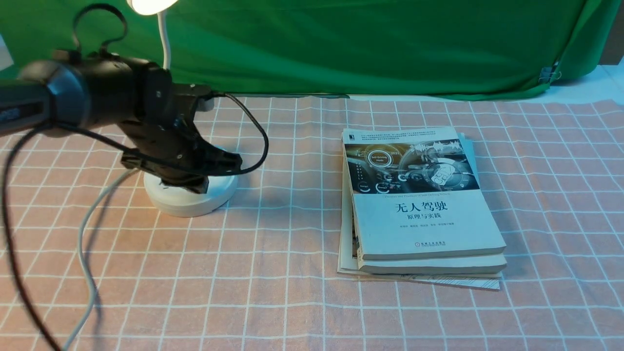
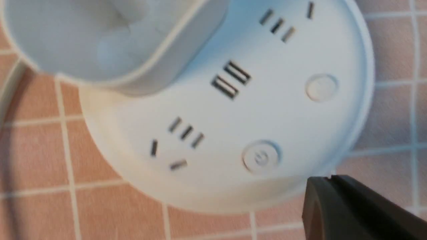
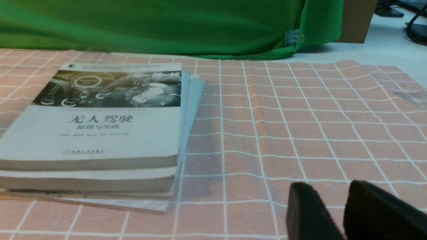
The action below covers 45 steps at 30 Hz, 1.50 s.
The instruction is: Turn on the table lamp on the pink coffee tablecloth with your hand.
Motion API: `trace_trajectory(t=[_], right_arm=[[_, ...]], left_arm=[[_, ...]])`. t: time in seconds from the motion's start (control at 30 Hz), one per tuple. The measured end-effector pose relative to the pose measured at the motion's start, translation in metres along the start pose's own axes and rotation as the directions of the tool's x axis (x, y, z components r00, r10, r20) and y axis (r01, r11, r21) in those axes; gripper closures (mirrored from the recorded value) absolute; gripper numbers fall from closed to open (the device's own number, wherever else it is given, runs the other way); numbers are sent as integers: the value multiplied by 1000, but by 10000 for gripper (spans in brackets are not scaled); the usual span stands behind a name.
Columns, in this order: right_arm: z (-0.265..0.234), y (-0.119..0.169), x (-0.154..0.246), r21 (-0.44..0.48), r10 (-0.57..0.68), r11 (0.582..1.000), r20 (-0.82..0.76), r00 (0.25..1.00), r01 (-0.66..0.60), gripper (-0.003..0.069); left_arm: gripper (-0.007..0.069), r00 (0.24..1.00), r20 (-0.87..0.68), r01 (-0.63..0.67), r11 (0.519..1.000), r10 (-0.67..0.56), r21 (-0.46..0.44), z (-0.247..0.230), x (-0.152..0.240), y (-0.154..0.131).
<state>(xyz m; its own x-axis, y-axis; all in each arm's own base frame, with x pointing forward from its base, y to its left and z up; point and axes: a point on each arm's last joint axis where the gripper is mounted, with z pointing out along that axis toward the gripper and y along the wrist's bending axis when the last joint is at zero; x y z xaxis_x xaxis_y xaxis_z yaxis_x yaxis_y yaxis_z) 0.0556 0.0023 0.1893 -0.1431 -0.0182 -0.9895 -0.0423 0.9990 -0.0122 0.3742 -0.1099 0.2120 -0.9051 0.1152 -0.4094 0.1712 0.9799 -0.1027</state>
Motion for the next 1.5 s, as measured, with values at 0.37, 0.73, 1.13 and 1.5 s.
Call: trace_trajectory(t=[0.37,0.73,1.13,1.5], right_arm=[[0,0,0,0,0,1000,0,1000,0,419],[0,0,0,0,0,1000,2,1000,0,419],[0,0,0,0,0,1000,3,1000,0,419],[0,0,0,0,0,1000,3,1000,0,419]], left_arm=[[602,922,384,-51,968,-49,247,-131,115,-9],[602,613,787,-93,982,-72,162,-184,211,15],[602,626,778,-96,984,-59,151,-161,245,21],[602,399,910,-47,994,113,-102,-155,268,41]])
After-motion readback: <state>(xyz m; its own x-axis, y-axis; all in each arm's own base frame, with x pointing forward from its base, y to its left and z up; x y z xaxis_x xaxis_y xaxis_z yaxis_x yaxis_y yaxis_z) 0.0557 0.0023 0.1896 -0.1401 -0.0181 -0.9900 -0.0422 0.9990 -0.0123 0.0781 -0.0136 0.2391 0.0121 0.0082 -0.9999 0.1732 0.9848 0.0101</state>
